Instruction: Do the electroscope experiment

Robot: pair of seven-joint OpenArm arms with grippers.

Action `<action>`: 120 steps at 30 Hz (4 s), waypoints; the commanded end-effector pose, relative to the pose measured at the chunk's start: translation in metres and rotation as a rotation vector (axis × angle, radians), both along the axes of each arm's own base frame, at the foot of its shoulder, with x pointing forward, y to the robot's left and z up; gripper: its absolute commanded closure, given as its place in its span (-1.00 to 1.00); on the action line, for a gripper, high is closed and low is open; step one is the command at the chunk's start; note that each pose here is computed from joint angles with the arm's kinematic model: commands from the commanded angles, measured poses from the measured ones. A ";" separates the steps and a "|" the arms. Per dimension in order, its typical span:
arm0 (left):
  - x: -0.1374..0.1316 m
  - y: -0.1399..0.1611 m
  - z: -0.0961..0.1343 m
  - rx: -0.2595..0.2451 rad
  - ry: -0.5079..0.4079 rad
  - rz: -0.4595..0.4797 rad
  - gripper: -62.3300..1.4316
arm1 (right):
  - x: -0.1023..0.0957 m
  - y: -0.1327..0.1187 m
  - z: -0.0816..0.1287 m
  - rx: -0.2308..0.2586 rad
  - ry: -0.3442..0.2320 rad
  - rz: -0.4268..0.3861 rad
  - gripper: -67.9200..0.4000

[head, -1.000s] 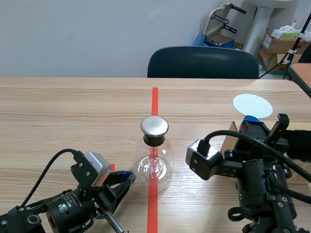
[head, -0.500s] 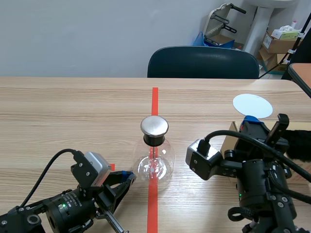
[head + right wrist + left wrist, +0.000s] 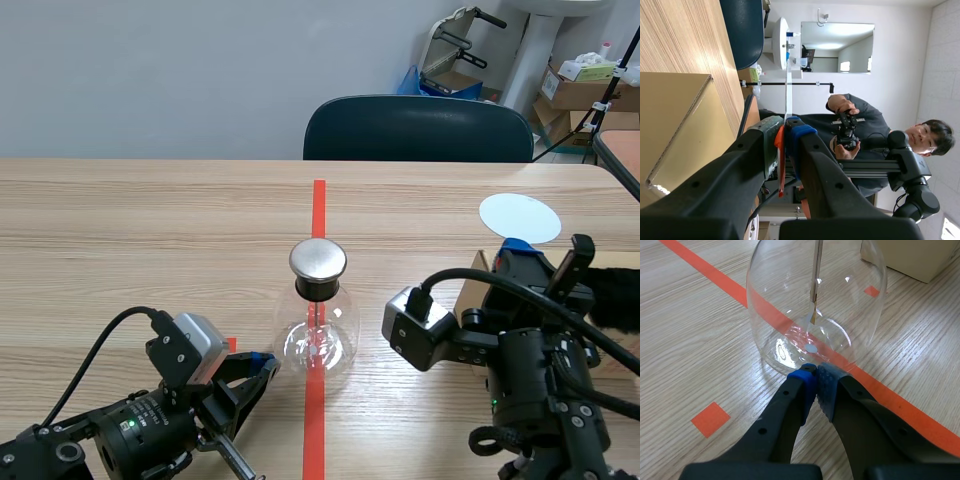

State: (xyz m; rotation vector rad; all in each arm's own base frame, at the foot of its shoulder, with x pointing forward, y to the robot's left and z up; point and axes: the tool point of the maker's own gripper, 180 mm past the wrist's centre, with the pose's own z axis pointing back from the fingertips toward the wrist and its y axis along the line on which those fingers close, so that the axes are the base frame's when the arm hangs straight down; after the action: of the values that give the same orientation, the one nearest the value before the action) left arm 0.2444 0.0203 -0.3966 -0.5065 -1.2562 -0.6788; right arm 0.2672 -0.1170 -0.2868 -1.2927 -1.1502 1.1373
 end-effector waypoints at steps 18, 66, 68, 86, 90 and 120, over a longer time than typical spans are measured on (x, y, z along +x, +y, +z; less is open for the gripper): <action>0.000 0.000 0.011 -0.036 -0.005 -0.030 0.86 | 0.004 0.002 0.013 0.006 -0.045 0.010 0.96; -0.055 -0.047 0.119 -0.261 -0.098 -0.279 0.17 | -0.045 -0.045 -0.038 0.024 0.016 0.312 0.96; -0.057 -0.048 0.124 -0.268 -0.104 -0.287 0.08 | -0.045 -0.046 -0.042 0.020 0.026 0.312 0.96; -0.066 -0.018 0.126 -0.158 -0.092 -0.314 -0.34 | -0.045 -0.048 -0.050 -0.009 0.053 0.303 0.96; -0.070 -0.009 0.122 -0.121 -0.073 -0.318 -0.34 | -0.045 -0.050 -0.050 -0.008 0.053 0.291 0.96; -0.106 -0.017 0.146 -0.071 -0.100 -0.338 -0.28 | -0.044 -0.051 -0.050 -0.009 0.053 0.288 -1.00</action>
State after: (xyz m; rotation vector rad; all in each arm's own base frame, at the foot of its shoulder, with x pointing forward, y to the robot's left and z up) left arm 0.1400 0.0130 -0.2620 -0.7127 -1.2639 -0.9804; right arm 0.2185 -0.1622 -0.3510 -1.0420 -1.2891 1.4033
